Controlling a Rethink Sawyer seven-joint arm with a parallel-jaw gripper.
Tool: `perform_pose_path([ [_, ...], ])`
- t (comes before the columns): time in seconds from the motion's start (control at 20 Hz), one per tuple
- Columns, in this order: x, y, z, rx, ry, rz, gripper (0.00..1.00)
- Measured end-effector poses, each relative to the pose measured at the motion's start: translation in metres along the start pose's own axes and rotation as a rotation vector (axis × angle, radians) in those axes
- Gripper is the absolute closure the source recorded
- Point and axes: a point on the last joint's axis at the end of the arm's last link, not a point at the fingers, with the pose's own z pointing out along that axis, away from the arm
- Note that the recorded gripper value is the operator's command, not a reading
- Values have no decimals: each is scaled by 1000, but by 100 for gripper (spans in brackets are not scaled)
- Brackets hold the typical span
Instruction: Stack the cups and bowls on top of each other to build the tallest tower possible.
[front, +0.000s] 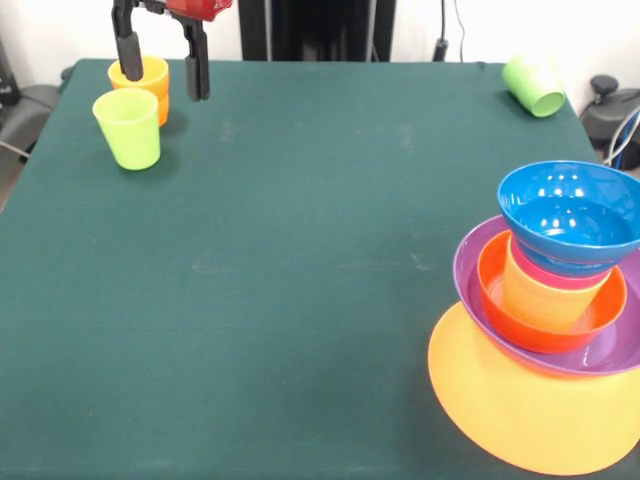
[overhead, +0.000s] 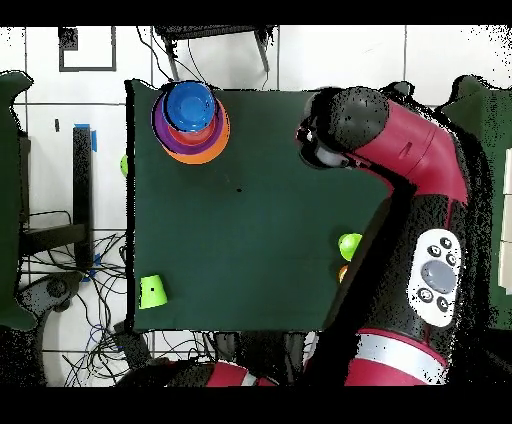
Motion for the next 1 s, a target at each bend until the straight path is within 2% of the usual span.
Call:
perform_pose_path([
  [0.1, 0, -1, -1, 1, -15, -1, 0],
  [0.2, -1, -4, -4, 4, -61, -1, 0],
  [0.3, 0, -15, -9, 2, -153, 12, 0],
  [0.4, 4, -29, -11, 1, -214, 35, 0],
  [0.6, 19, -62, -10, 1, -279, 91, 0],
  [0.7, 36, -91, -3, 6, -291, 136, 0],
  [0.8, 45, -104, 3, 9, -283, 155, 0],
  [0.9, 63, -126, 15, 10, -248, 189, 0],
  [1.0, 85, -147, 33, 7, -190, 224, 0],
])
